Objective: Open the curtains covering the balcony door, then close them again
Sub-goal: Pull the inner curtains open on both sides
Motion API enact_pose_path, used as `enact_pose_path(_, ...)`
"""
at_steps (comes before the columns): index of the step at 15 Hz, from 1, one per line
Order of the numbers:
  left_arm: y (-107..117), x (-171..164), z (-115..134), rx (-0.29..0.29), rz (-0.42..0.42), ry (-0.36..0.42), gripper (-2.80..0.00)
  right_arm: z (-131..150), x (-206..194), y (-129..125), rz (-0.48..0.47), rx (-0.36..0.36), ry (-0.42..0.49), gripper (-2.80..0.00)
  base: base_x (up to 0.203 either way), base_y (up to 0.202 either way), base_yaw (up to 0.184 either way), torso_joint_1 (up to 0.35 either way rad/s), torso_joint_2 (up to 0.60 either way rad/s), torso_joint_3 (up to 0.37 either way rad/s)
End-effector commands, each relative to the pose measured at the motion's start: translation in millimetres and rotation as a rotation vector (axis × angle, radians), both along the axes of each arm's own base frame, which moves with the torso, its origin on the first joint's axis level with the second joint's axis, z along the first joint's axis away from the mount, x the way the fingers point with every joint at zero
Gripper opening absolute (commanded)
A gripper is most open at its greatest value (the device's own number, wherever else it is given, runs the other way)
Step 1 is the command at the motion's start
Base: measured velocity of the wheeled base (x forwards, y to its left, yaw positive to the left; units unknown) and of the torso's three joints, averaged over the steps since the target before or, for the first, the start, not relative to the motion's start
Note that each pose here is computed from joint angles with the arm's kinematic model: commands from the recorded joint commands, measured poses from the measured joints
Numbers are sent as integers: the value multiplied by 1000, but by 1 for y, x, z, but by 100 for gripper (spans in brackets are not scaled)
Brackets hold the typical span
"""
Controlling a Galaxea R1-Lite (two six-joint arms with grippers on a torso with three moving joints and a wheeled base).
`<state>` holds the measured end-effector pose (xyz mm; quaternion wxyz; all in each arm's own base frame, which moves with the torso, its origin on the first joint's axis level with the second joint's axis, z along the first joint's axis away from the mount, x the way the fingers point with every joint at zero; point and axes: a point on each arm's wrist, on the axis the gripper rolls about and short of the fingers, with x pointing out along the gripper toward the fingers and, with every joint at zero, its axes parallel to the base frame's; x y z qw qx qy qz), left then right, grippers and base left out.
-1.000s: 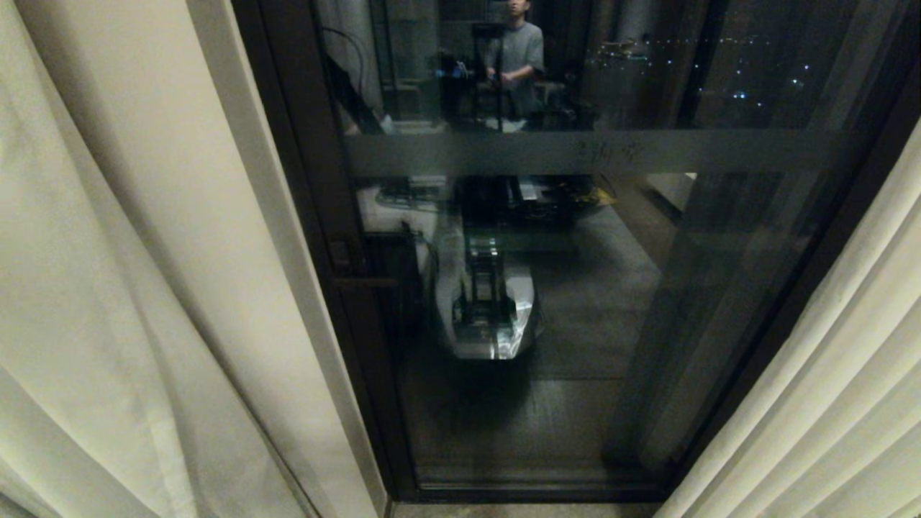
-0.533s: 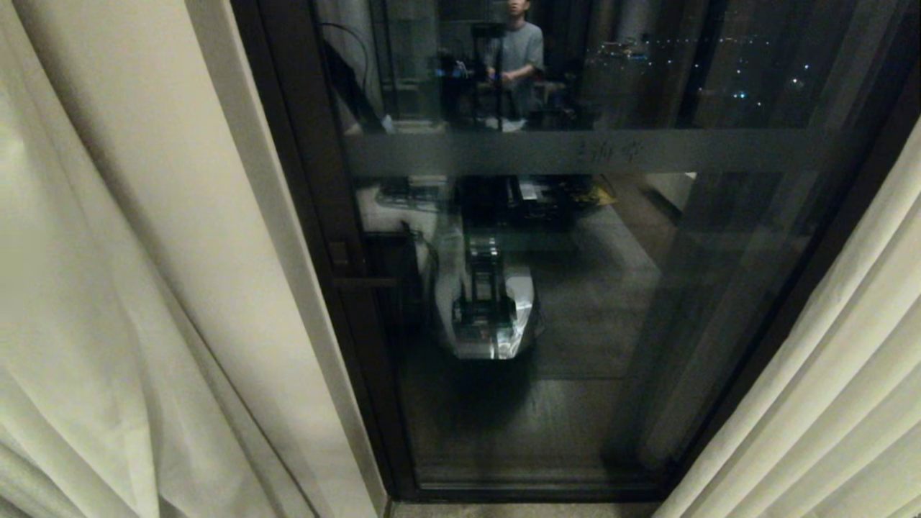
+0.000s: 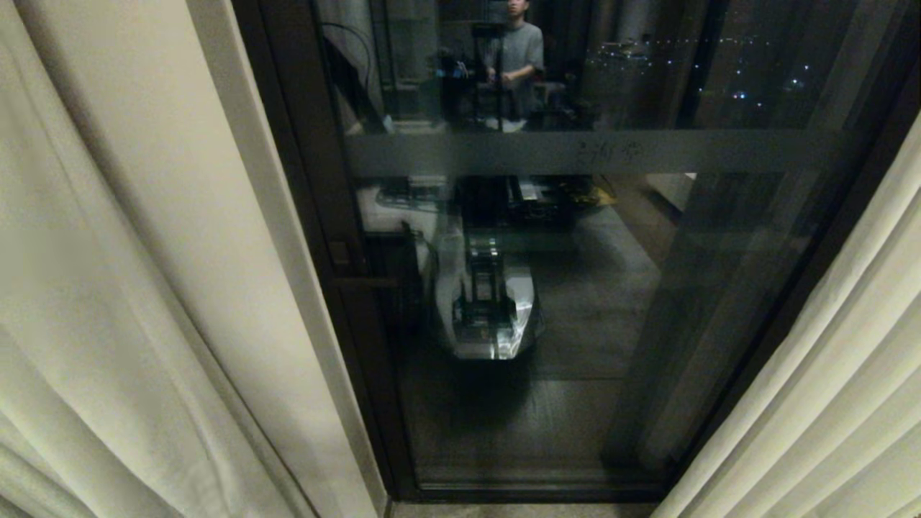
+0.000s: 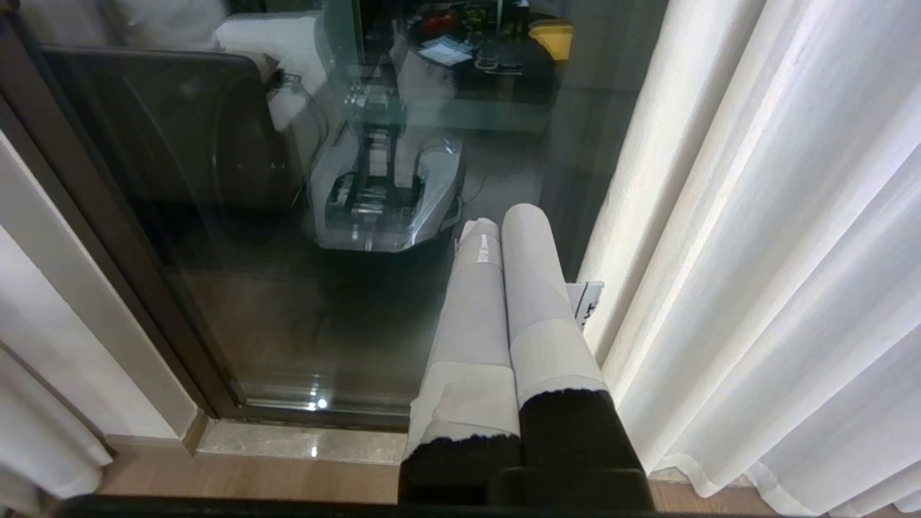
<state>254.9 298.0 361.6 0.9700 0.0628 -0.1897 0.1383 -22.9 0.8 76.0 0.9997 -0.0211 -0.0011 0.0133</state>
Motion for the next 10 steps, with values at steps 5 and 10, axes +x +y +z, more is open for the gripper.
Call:
enact_pose_path(5,-28,-22,4,-22,-1,17,0,0,0,0,1,-1,2,-280,0,0,0,0,0,0)
enact_pose_path(10,-66,-57,2,-57,14,41,0,0,0,0,1,-1,2,-280,0,0,0,0,0,0)
